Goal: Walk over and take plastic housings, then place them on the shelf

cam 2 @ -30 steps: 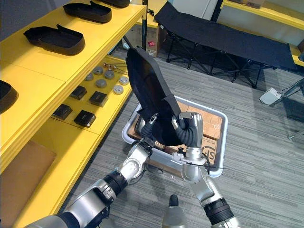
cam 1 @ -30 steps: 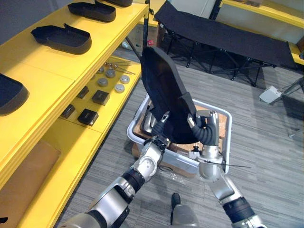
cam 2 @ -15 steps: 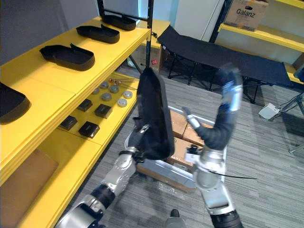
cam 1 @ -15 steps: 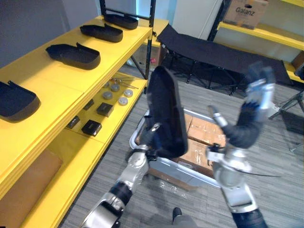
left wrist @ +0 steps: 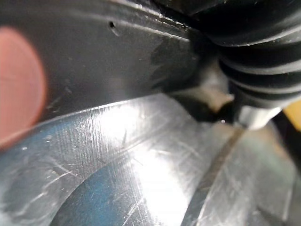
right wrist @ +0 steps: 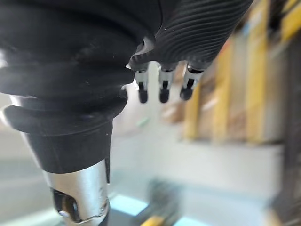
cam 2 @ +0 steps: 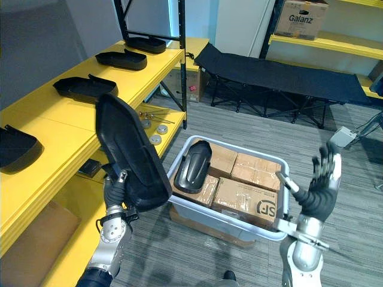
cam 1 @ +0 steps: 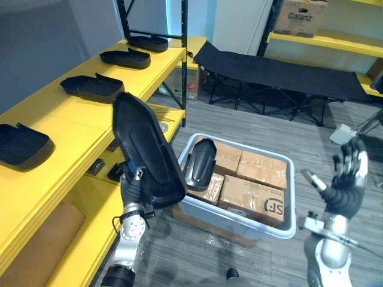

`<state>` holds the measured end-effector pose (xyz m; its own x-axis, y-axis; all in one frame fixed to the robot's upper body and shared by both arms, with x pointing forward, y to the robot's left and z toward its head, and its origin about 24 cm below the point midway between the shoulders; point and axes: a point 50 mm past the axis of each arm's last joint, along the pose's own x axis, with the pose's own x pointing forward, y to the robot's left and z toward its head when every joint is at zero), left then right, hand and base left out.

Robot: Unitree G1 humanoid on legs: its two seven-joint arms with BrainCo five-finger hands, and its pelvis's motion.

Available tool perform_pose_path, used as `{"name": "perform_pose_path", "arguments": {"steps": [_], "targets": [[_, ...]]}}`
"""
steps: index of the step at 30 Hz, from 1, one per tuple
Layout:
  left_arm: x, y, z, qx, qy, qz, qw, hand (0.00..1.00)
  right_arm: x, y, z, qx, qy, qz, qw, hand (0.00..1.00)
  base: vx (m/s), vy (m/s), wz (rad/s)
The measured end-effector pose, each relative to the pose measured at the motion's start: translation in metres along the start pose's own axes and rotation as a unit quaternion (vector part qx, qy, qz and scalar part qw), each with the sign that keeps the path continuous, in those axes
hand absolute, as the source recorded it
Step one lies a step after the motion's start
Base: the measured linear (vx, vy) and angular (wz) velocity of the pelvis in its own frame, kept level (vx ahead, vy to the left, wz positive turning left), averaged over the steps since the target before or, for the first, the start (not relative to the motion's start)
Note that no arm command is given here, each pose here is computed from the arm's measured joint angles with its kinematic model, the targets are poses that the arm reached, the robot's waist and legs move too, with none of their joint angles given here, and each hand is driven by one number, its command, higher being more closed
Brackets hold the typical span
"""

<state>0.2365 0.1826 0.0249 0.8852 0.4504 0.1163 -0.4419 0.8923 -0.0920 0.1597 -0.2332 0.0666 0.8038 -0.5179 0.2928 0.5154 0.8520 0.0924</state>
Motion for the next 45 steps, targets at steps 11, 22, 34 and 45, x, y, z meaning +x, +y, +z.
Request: {"name": "perform_pose_path", "arguments": {"steps": [11, 22, 34, 45], "targets": [[-0.029, 0.017, 0.059, -0.053, -0.108, 0.05, 0.992, 1.0, -0.009, 0.023, -0.028, 0.05, 0.07, 0.062, 0.994, 0.0, -0.01, -0.005, 0.16], [-0.048, 0.095, 0.094, 0.036, -0.181, 0.183, 0.965, 1.0, 0.011, 0.096, -0.03, 0.056, 0.047, 0.179, 0.981, 0.0, 0.01, -0.003, 0.83], [-0.056, 0.075, 0.085, -0.027, -0.147, 0.011, 0.989, 1.0, 0.026, 0.061, -0.036, 0.021, 0.064, 0.11, 0.992, 0.0, -0.01, -0.013, 0.9], [-0.057, 0.067, 0.071, -0.012, -0.122, 0.002, 0.992, 1.0, 0.033, 0.079, -0.023, 0.092, 0.006, 0.126, 0.988, 0.0, -0.08, 0.079, -0.14]]}}
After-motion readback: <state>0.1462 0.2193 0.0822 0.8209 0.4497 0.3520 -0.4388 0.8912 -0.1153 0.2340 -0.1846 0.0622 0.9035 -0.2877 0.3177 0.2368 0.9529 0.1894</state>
